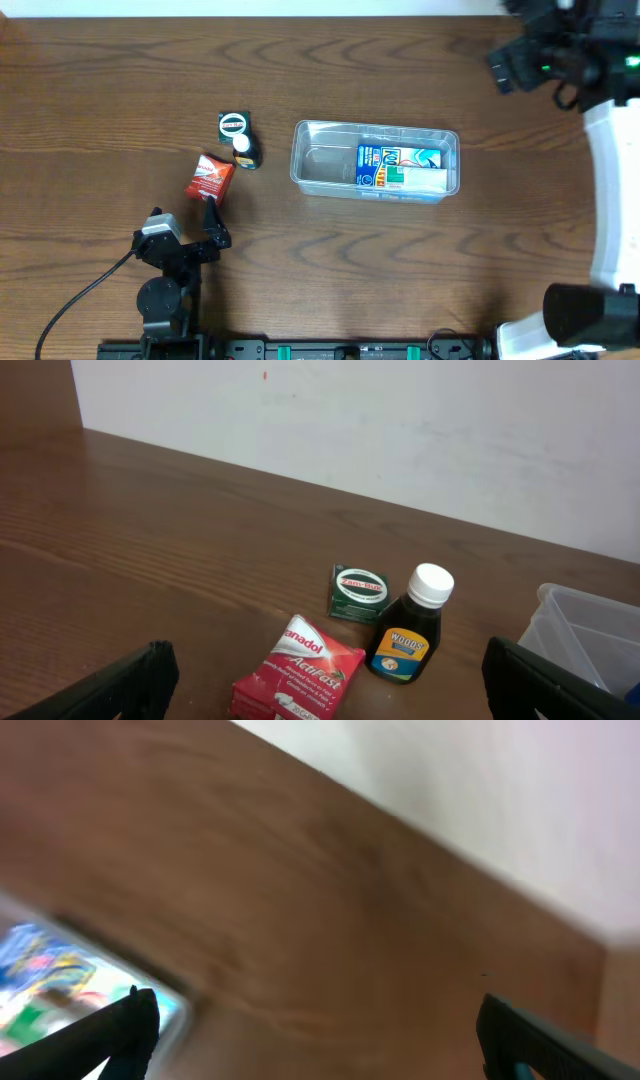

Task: Pack container
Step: 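Release the Panadol box and retract the right arm to the side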

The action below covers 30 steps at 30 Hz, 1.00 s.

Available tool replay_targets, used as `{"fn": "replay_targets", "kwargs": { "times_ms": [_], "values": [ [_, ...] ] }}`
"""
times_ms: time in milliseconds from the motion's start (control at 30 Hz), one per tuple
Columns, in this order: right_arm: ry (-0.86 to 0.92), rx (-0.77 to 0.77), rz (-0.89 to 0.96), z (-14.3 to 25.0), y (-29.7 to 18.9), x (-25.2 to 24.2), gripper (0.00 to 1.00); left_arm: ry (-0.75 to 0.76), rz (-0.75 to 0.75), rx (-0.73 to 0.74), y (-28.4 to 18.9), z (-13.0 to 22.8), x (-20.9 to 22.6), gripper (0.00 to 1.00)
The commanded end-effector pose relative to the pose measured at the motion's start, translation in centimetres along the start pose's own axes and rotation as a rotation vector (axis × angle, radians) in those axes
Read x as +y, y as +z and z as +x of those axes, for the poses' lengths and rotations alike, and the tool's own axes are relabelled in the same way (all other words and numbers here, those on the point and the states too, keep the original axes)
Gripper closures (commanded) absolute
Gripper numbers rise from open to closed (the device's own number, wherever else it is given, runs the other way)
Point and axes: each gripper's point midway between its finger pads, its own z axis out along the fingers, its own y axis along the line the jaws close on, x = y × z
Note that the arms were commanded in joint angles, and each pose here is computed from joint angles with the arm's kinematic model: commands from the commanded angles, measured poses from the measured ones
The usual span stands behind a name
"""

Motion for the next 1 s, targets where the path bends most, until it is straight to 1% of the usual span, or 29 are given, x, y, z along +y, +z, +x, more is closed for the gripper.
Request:
{"fn": "replay_targets", "kwargs": {
  "times_ms": [0,167,267,433,600,633,667,700,800,967],
  "values": [
    [0.280,0.091,0.082,3.9,1.6,-4.7,0.01,-0.002,-0.043,0.049,0.1,1.7,1.0,0.02],
    [0.390,0.178,0.132,8.3,2.2,-8.7,0.01,-0.002,-0.043,0.049,0.1,1.7,1.0,0.02],
    [0.426,0.195,0.154,9.8,2.0,-10.1,0.01,-0.002,-0.043,0.049,0.1,1.7,1.0,0.02],
    [0.458,0.202,0.178,10.8,1.6,-11.5,0.01,-0.002,-0.041,0.038,0.2,1.5,0.9,0.02],
    [0.459,0.202,0.180,10.9,1.5,-11.6,0.01,-0.017,-0.030,0.039,0.2,1.4,0.7,0.02],
    [0.459,0.202,0.180,10.9,1.5,-11.6,0.01,-0.017,0.009,0.034,0.1,1.2,0.0,0.02],
    [0.459,0.202,0.180,10.9,1.5,-11.6,0.01,0.037,0.074,0.033,0.0,0.9,-1.2,0.02],
    [0.459,0.202,0.180,10.9,1.5,-11.6,0.01,0.067,0.104,0.035,-0.1,0.8,-1.7,0.02],
    [0.459,0.202,0.180,10.9,1.5,-11.6,0.01,0.064,0.102,0.113,-0.4,0.8,-1.9,0.02],
    [0.459,0.202,0.180,10.9,1.5,-11.6,0.01,0.053,0.041,0.333,0.1,1.7,-1.3,0.02]
  ]
}}
